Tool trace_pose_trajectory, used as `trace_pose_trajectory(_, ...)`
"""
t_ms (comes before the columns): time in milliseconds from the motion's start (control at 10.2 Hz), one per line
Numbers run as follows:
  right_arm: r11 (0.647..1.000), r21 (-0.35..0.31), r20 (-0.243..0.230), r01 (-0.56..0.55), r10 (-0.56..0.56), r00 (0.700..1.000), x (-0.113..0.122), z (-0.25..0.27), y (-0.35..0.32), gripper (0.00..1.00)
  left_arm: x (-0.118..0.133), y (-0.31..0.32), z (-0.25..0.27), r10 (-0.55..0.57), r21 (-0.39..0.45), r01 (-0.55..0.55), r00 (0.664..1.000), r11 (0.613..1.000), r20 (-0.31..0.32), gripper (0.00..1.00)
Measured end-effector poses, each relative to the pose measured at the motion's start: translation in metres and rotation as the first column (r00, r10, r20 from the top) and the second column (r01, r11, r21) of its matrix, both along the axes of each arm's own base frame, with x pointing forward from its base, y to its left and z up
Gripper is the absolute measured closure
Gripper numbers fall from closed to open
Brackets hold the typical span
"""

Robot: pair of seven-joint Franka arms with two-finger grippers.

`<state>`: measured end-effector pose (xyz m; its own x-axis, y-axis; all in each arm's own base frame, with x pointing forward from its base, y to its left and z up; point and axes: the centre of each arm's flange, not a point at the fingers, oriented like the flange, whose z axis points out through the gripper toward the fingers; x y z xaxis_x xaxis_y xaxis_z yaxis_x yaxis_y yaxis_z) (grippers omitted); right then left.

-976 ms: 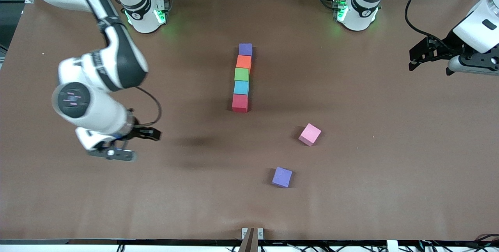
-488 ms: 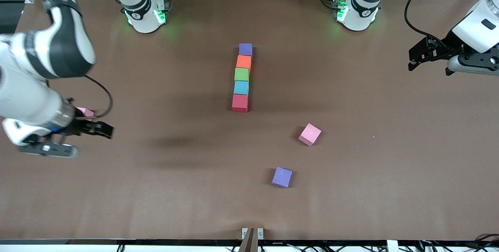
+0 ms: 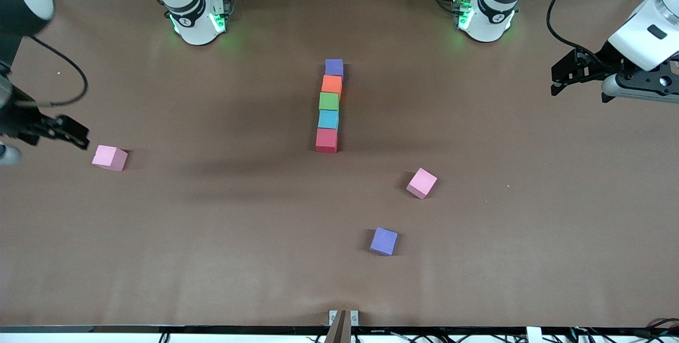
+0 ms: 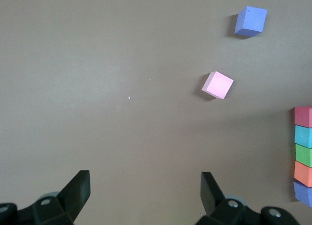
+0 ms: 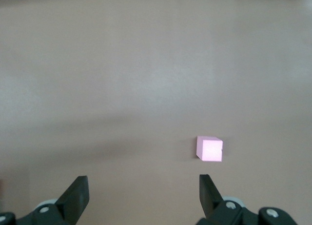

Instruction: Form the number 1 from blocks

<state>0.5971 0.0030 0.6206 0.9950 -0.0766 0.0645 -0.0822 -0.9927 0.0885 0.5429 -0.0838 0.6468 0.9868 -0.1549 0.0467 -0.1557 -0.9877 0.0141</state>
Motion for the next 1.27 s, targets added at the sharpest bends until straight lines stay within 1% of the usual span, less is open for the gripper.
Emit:
trace_pose_trajectory(195, 0.998, 0.054, 0.0, 0.019, -0.019, 1.0, -0.022, 0.022, -0.006, 0.0, 0.0, 0.001, 0.0, 0.002, 0.0, -0.002, 1.0, 1.0, 0.0, 0.0)
trace_pose_trajectory(390, 0.998, 0.065, 0.025, 0.021, -0.023, 0.999, -0.038, 0.044, -0.013, 0.0, 0.0, 0.001, 0.0, 0.002, 0.0, -0.002, 1.0, 1.0, 0.0, 0.0)
trace_pose_trajectory(683, 0.998, 0.064, 0.043, 0.016, -0.019, 0.999, -0.06, 0.061, -0.01, 0.0, 0.0, 0.001, 0.0, 0.002, 0.001, -0.002, 1.0, 1.0, -0.001, 0.0)
trace_pose_trajectory(1073, 0.998, 0.069, 0.039, -0.011, 0.008, 0.999, -0.063, 0.059, 0.005, 0.0, 0.0, 0.001, 0.0, 0.002, 0.001, -0.002, 1.0, 1.0, -0.001, 0.0)
trace_pose_trajectory(1268, 0.998, 0.069, 0.025, -0.012, 0.011, 1.0, -0.062, 0.052, 0.006, 0.0, 0.0, 0.001, 0.0, 0.002, 0.001, -0.002, 1.0, 1.0, -0.001, 0.0)
